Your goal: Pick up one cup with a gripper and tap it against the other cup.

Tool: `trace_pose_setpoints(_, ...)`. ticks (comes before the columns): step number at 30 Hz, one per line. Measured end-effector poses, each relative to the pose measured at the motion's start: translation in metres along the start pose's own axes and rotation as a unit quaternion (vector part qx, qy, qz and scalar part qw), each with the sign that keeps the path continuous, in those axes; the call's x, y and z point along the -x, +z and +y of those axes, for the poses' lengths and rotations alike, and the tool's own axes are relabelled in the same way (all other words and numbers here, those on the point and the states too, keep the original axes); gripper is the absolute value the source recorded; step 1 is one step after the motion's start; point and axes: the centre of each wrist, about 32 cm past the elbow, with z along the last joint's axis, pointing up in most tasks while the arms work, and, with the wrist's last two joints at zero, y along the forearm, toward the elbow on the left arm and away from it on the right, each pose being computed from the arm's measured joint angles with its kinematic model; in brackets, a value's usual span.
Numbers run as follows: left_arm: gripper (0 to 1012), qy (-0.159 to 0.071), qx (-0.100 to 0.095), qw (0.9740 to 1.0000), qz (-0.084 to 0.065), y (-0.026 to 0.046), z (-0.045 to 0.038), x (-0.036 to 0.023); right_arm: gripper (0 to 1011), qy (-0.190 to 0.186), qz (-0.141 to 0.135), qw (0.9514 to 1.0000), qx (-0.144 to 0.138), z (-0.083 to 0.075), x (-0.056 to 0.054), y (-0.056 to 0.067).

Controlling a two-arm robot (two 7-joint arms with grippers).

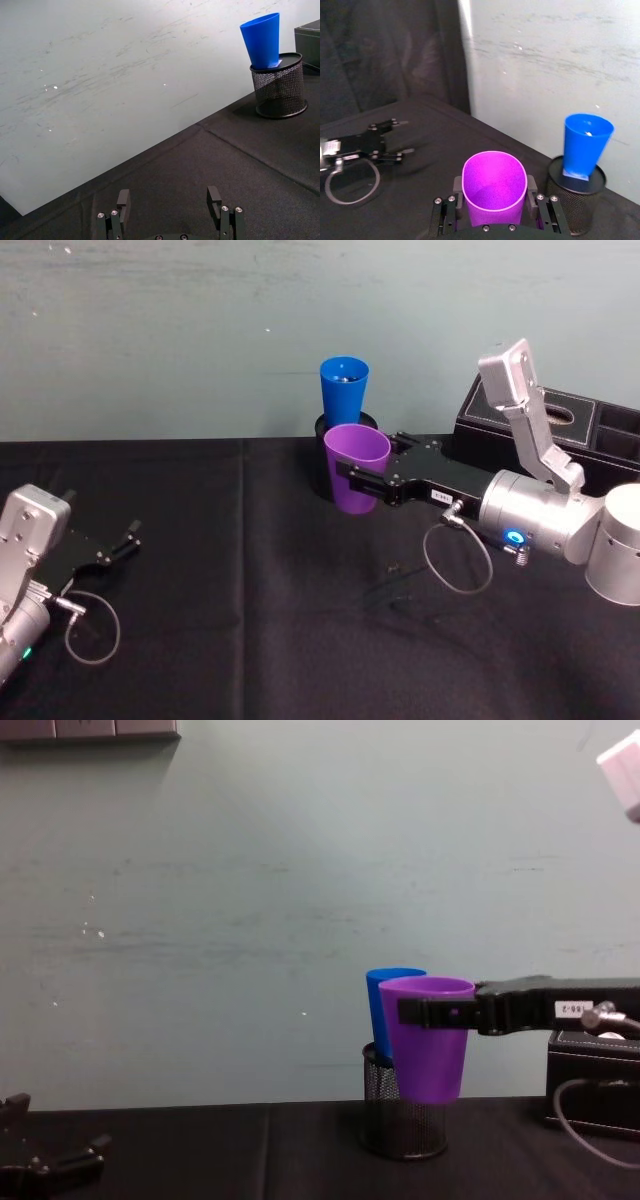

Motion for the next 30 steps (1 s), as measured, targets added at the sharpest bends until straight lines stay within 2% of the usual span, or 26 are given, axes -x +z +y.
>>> trace_pose_setpoints(8,1000,0.000,0.000,1.0000,0.000,0.0000,0.0000,0.0000,715,-0.028,0.018,0.9995,0.001,0.018,-0.011,-0.009)
trace_pose_setpoints(20,1000,0.000,0.000,1.0000,0.000,0.0000,0.0000,0.0000,715,-0.059,0.028,0.9978,-0.012,0.045,-0.017,-0.015)
trace_pose_setpoints(30,1000,0.000,0.000,1.0000,0.000,0.0000,0.0000,0.0000,715,-0.079,0.039,0.9960,-0.013,0.057,-0.026,-0.017)
